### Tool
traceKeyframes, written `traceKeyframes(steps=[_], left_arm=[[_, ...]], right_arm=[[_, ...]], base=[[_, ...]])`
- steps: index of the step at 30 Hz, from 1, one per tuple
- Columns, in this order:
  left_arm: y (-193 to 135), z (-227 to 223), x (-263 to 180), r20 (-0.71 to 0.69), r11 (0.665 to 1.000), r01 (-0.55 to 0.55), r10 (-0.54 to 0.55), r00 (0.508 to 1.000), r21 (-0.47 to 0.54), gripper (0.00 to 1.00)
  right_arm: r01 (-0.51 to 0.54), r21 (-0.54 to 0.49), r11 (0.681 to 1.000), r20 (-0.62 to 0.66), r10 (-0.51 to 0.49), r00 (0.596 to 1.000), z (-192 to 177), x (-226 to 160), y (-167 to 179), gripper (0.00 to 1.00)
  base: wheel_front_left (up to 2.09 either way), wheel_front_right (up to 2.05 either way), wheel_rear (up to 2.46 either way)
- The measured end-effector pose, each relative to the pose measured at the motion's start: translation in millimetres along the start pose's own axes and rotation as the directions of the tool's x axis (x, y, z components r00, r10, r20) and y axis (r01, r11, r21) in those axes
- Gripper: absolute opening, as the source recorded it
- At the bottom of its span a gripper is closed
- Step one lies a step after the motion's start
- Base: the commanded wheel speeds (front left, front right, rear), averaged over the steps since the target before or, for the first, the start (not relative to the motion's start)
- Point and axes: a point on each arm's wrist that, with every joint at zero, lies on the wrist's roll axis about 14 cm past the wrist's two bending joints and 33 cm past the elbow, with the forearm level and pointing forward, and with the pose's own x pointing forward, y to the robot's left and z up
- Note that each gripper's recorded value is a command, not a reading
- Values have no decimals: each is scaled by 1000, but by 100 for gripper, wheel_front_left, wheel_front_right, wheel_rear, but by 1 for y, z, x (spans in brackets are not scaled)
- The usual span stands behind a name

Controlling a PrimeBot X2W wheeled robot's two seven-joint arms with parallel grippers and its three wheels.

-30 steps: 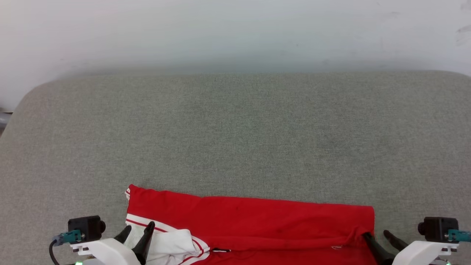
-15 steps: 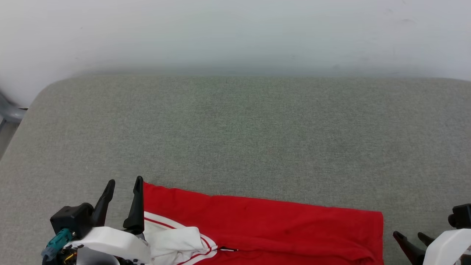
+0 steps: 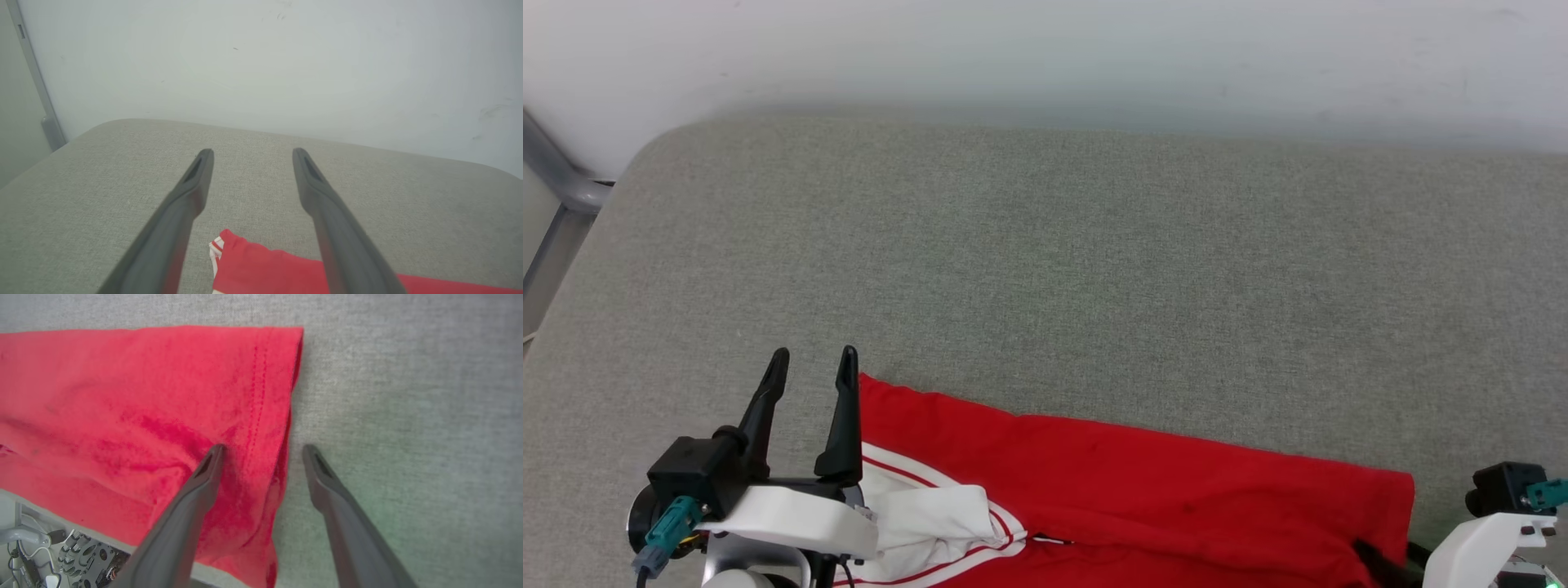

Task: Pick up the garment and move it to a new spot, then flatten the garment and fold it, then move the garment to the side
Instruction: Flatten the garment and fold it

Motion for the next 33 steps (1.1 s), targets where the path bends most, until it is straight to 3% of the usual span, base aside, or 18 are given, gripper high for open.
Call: traceKeyframes(steps=[2, 3, 4, 5, 13, 20, 26, 33], left_arm=[[-2, -2, 1, -2, 1000, 3, -3, 1000, -4, 100], [-3, -3, 1, -3, 1000, 5, -5, 1000, -5, 100], [-4, -4, 2, -4, 1000, 5, -5, 1000, -8, 100], [-4, -4, 2, -5, 1000, 7, -7, 1000, -6, 100], [-5, -4, 2, 3, 1000, 9, -9, 1000, 2, 100], [-8, -3, -4, 7, 1000, 23, -23, 1000, 10, 100], [-15, -1, -7, 9, 999, 45, -45, 999, 22, 100], [-22, -4, -8, -5, 997, 68, -68, 998, 26, 100]], right_arm=[[-13, 4, 1000, -23, 13, 1000, -6, 4, 4, 100], [-18, 3, 1000, -31, 18, 999, -8, 5, 5, 47], [-23, 2, 1000, -35, 23, 999, -8, 6, 7, 20], [-28, 4, 1000, -40, 28, 999, -10, 7, 8, 0], [-57, -13, 998, 11, 57, 998, 3, 3, 17, 0], [-22, -41, 999, 120, 27, 992, 32, -17, 6, 0], [95, 22, 995, 186, -98, 978, 47, -47, -42, 0], [196, 156, 968, 218, -228, 949, 47, -83, -93, 0]], base=[[0, 0, 0], [0, 0, 0], [0, 0, 0], [0, 0, 0], [0, 0, 0], [0, 0, 0], [0, 0, 0], [0, 0, 0]])
